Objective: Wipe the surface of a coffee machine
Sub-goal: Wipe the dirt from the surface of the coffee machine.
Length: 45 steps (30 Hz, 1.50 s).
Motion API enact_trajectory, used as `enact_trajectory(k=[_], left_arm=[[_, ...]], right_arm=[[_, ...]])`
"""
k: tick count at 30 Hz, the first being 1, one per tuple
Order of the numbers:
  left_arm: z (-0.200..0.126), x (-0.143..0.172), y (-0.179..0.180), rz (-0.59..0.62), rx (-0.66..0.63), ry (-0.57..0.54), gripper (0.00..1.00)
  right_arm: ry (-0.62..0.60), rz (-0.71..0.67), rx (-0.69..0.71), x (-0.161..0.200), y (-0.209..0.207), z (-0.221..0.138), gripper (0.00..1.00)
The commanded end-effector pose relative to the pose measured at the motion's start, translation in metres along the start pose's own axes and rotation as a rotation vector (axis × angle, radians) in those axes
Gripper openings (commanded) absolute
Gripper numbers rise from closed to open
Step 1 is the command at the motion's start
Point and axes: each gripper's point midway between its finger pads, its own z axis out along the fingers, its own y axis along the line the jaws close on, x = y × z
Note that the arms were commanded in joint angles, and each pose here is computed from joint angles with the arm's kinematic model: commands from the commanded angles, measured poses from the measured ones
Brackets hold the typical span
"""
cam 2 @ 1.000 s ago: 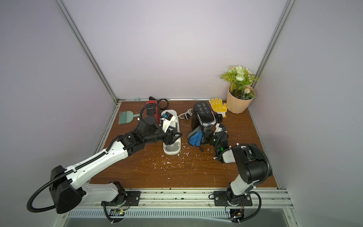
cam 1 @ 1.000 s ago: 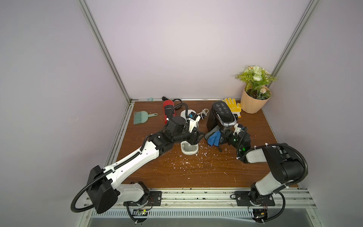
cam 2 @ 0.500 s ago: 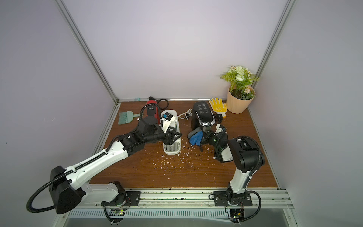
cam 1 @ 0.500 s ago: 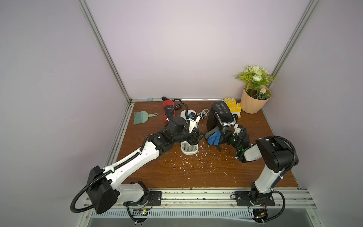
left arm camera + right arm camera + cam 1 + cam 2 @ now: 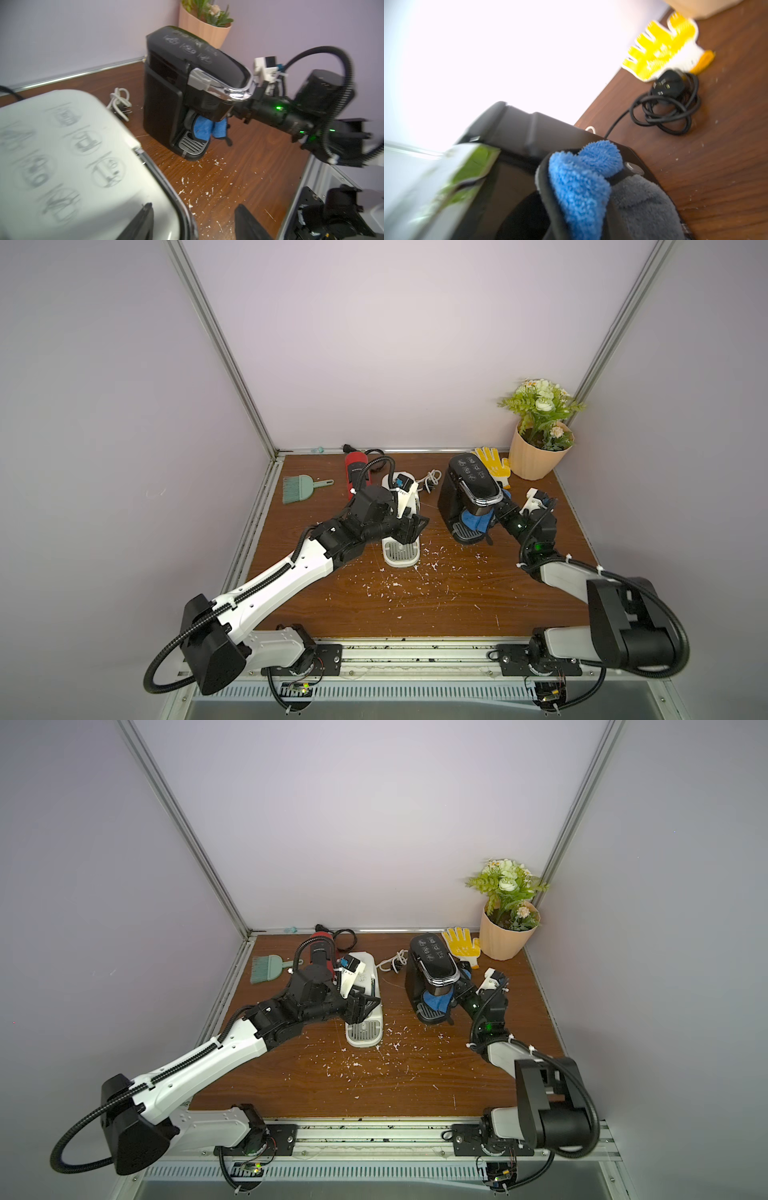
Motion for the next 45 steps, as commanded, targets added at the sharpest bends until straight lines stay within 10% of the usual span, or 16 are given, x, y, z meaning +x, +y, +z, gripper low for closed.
enact_trajectory(k=[1, 20, 31, 45], left_arm=[[-0.027, -0.001, 0.031, -0.086, -0.196, -0.004, 0.65], [-0.06, 0.098, 0.097, -0.384, -0.35, 0.063, 0.65], [-0.038, 0.139, 0.099, -0.427, -0.309, 0.133, 0.64], [-0.015, 0.161, 0.103, -0.435, -0.294, 0.169, 0.63]], right_arm=[[-0.002, -0.131, 0.055, -0.008, 0.009, -0.021, 0.05], [0.275, -0.551, -0.319, 0.036, 0.195, -0.102, 0.04], [0.113, -0.577, -0.107, 0.006, 0.175, -0.097, 0.04], [0.158, -0.596, -0.433, 0.0, 0.288, -0.117, 0.04]])
